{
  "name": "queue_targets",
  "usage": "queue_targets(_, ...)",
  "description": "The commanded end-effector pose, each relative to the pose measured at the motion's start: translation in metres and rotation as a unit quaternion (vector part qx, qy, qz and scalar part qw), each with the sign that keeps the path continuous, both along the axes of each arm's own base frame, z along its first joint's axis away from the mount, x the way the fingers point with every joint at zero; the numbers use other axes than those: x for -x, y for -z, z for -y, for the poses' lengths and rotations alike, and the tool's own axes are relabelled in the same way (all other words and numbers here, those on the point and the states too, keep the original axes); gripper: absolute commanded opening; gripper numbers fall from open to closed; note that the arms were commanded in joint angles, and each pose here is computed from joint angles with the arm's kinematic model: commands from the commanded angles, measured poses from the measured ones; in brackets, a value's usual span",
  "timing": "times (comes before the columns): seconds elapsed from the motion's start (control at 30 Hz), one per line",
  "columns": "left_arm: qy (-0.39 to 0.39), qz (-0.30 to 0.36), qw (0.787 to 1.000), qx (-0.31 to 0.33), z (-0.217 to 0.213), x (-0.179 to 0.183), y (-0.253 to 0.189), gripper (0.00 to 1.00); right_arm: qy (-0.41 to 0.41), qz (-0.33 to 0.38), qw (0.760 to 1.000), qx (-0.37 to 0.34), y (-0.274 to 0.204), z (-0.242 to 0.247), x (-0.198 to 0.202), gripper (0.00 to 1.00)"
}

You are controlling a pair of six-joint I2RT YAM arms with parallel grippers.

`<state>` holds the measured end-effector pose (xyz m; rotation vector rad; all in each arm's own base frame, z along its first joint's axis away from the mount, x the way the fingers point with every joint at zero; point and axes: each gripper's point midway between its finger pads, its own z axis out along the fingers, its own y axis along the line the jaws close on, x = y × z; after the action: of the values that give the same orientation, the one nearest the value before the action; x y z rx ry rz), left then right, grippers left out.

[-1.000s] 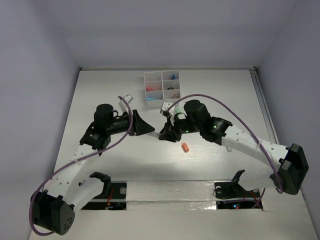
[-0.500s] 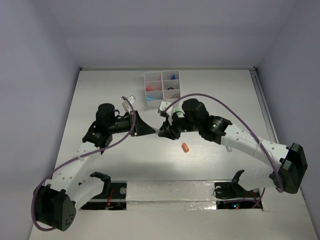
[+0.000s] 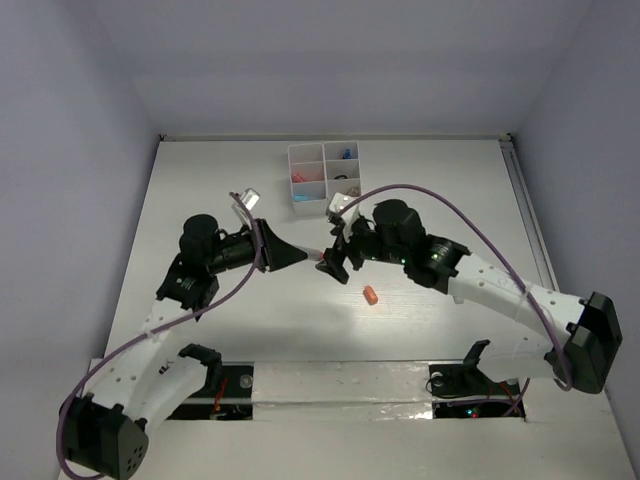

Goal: Sort the stationery into containers
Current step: Pick up the pen from the center of the board.

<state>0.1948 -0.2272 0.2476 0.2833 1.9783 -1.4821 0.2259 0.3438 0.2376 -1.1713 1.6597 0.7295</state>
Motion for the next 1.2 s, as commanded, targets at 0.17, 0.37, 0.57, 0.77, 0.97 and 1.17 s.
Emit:
queue_targets(0.17,-0.164,0.152,0.961,0.161,-0.035,-0.006,-0.086,0.0,0.025,-0.061,0.956,-0.285,-0.086,0.01,0.008,1.0)
queue_targets(0.37,-0.208,0.182,0.934,0.225,-0.053,-0.001,-0.094,0.0,-0.077,-0.153,0.905,-0.388,-0.118,-0.008,0.038,1.0)
queue_targets(0.57,-0.198,0.204,0.928,0.239,-0.053,0.007,-0.099,0.0,-0.152,-0.224,0.866,-0.42,-0.127,-0.031,0.045,1.0)
queue_targets(0.77,-0.188,0.207,0.931,0.234,-0.05,0.007,-0.098,0.0,-0.165,-0.225,0.856,-0.436,-0.137,-0.039,0.039,0.97)
queue_targets(0.97,-0.186,0.202,0.934,0.229,-0.049,0.006,-0.093,0.0,-0.156,-0.211,0.855,-0.447,-0.147,-0.042,0.03,0.85)
queue_targets(1.17,-0.187,0.201,0.934,0.227,-0.049,0.005,-0.091,0.0,-0.151,-0.221,0.851,-0.451,-0.148,-0.051,0.02,0.62)
